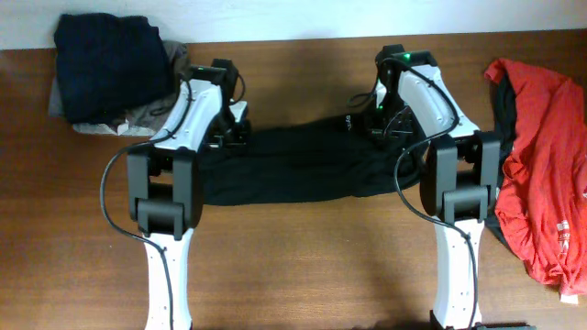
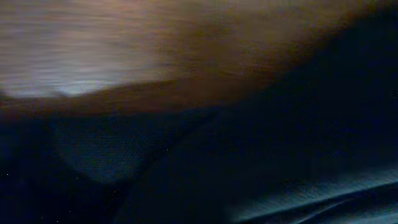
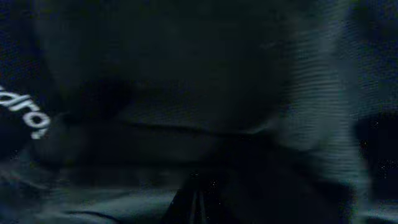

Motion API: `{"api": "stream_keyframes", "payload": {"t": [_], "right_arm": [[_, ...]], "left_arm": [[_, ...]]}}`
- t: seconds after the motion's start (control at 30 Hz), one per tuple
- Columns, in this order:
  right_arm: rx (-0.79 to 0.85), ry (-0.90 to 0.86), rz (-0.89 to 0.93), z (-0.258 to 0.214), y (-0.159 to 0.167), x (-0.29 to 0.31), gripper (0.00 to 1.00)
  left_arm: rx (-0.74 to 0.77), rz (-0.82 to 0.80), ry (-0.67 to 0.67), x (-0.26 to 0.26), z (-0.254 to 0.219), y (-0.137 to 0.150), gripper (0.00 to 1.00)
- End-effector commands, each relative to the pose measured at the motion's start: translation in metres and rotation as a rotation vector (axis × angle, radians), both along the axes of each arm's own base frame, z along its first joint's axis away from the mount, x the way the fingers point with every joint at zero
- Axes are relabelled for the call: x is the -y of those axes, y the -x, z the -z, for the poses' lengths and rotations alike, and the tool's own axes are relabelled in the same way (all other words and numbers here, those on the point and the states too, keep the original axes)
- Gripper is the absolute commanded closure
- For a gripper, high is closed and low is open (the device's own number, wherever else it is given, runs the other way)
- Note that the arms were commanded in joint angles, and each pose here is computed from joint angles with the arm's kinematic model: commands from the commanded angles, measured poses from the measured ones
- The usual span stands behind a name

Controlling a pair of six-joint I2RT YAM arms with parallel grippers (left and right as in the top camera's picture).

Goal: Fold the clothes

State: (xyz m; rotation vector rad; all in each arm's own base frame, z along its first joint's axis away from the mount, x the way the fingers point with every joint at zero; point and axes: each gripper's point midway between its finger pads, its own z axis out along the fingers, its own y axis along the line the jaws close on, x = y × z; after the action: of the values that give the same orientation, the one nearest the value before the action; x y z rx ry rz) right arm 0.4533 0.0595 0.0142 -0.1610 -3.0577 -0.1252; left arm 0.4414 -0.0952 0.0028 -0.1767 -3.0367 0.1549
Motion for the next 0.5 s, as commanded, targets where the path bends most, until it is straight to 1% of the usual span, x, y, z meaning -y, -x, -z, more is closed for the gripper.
{"api": "stream_keyframes", "payload": {"t": [0.0, 0.17, 0.33, 0.47], "right_arm": [[-0.011, 0.040, 0.046, 0.006, 0.000, 0.030, 0.96], [-0.014, 0.041, 0.075, 0.007, 0.000, 0.044, 0.96], [-0.003, 0.042, 0.090, 0.007, -0.003, 0.045, 0.96], [0.009, 0.050, 0.170, 0.006, -0.007, 0.046, 0.96]], "left_arm": [[0.037, -0.040, -0.109, -0.054, 0.006, -0.015, 0.98], [0.094, -0.024, -0.066, -0.074, 0.006, -0.031, 0.96], [0.159, -0.030, -0.062, -0.082, 0.006, -0.047, 0.92], [0.181, -0.026, -0.061, -0.081, 0.000, -0.053, 0.92]]}}
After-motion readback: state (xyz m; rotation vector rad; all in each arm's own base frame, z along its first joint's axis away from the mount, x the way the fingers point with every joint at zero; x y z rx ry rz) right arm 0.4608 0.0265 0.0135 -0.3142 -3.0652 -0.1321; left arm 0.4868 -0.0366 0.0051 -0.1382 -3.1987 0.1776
